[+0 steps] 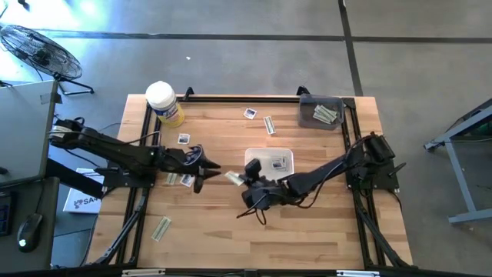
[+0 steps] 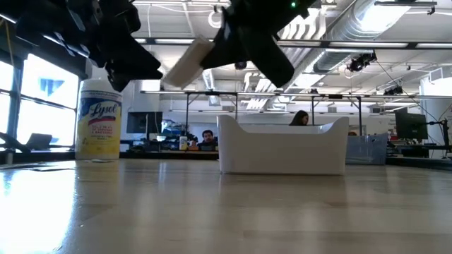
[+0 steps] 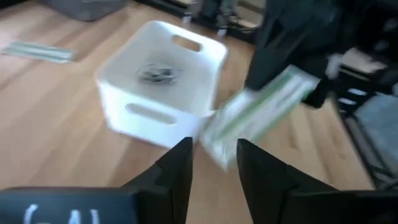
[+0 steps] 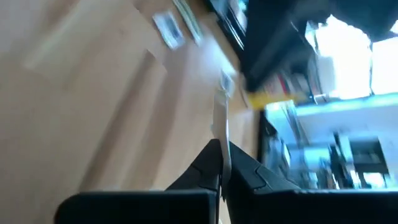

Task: Pick & Place First Aid Supplies
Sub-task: Put the green bandage into the black bin

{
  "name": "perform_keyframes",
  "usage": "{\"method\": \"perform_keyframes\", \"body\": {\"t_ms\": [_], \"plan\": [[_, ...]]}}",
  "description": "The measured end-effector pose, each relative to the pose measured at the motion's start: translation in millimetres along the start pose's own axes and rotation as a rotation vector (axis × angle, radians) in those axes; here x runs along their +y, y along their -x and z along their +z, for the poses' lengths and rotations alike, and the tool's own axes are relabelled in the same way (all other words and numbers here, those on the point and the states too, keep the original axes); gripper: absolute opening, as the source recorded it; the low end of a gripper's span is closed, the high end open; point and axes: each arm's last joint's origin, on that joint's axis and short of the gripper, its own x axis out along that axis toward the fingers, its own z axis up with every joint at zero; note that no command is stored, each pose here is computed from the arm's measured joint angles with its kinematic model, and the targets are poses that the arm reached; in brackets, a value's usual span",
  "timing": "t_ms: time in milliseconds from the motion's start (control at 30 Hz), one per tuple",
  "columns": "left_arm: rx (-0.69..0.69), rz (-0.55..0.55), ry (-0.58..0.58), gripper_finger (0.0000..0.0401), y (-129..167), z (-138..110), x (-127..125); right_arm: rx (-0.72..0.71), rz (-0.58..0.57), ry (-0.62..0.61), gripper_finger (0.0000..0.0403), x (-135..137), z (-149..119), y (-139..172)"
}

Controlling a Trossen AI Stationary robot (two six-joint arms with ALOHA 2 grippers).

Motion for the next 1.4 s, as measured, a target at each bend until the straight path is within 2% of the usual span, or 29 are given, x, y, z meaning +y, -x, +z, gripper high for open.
{"method": "perform_keyframes", "body": {"t_ms": [100,233,467,567,733,867,1133,1267,1400], "plan": [[-0.007,0.068,0.03,0.0124,8.4,1.3,3.2,0.097,-0.02,-0.086,0.0001,-18.6,-13.0,8.4],[-0.002,0.109,0.042,0.0124,12.5,0.8,5.3,0.274,-0.001,-0.307,0.0001,-56.8,-49.5,17.8],[0.004,0.108,0.044,0.0124,12.4,0.3,5.4,0.8,-0.088,-0.725,0.0,-119.4,-151.0,32.0],[0.0,0.107,0.045,0.0124,12.4,0.7,5.3,1.011,-0.15,-0.851,0.0,-135.9,-190.2,33.7],[0.001,0.106,0.045,0.0124,12.4,0.6,5.3,1.217,-0.244,-0.971,0.0,-156.4,-241.5,26.1],[0.002,0.102,0.049,0.0124,12.3,0.5,5.2,1.33,-0.22,-1.083,0.0,-164.8,-278.5,15.7],[0.006,0.096,0.065,0.0124,12.3,0.4,5.0,1.57,-0.183,-1.133,0.0,-164.5,-349.0,-2.7],[0.007,0.097,0.064,0.0124,12.3,0.2,5.1,1.651,-0.154,-1.138,0.0,-157.8,-373.4,-12.0],[0.01,0.099,0.064,0.0124,12.4,-0.1,5.2,1.675,-0.173,-1.148,0.0003,-153.6,-387.7,-19.8]]}}
